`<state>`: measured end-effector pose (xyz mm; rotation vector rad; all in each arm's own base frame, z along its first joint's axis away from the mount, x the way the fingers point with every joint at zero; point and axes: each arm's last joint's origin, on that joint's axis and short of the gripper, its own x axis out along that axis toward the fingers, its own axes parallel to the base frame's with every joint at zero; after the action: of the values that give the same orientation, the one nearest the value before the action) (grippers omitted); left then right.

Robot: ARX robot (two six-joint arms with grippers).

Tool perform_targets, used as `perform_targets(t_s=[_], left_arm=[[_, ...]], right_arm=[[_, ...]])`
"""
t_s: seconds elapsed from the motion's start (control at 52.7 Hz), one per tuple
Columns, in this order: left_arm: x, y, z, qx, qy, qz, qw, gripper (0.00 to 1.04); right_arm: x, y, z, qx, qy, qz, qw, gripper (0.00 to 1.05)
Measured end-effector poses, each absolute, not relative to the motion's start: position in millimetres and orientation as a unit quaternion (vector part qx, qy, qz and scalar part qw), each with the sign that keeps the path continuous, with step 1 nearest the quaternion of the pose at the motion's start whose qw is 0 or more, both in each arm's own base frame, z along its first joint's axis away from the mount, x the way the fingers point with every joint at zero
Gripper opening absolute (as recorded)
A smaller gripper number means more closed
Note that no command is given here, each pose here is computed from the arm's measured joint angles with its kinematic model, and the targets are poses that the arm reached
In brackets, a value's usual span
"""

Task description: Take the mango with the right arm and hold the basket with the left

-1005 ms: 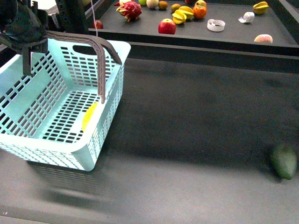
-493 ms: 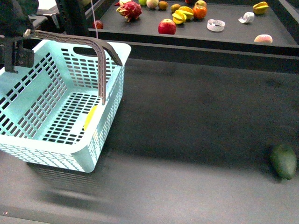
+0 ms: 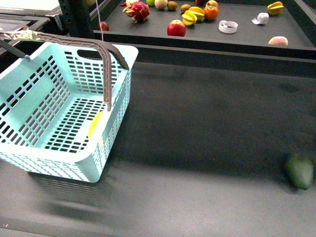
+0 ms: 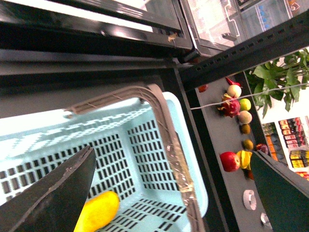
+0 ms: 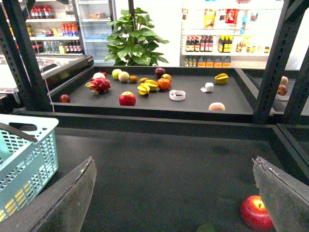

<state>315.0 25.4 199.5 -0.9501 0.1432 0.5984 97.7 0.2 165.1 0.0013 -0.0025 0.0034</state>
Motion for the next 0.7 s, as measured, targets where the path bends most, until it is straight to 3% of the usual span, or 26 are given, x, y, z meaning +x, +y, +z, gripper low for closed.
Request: perform_targets(t_s=[0.228,0.322,0.379,0.512,0.702], left_arm=[[279,48,213,-0.425,0.049,0.292,0.855,0.97],[267,42,201,-0.304,0.047,0.089,0.947,0.80],[255,34,196,-0.207,0.028,0.020,0.978,0.69],[230,24,196,-0.061,0.000,0.000,0.998,0.45],[202,15,183,-0.016,0.006,0.001,1.000,0.10]], right_arm=[[98,0,165,0.001,-0.001,0.002,1.000,0.97],[98,0,165,0.001,-0.001,0.001,1.000,0.97],[98,0,165,0.001,-0.001,0.002,1.000,0.97],[98,0,165,0.001,-0.001,0.002,1.000,0.97],[98,0,165,0.001,-0.001,0.002,1.000,0.97]])
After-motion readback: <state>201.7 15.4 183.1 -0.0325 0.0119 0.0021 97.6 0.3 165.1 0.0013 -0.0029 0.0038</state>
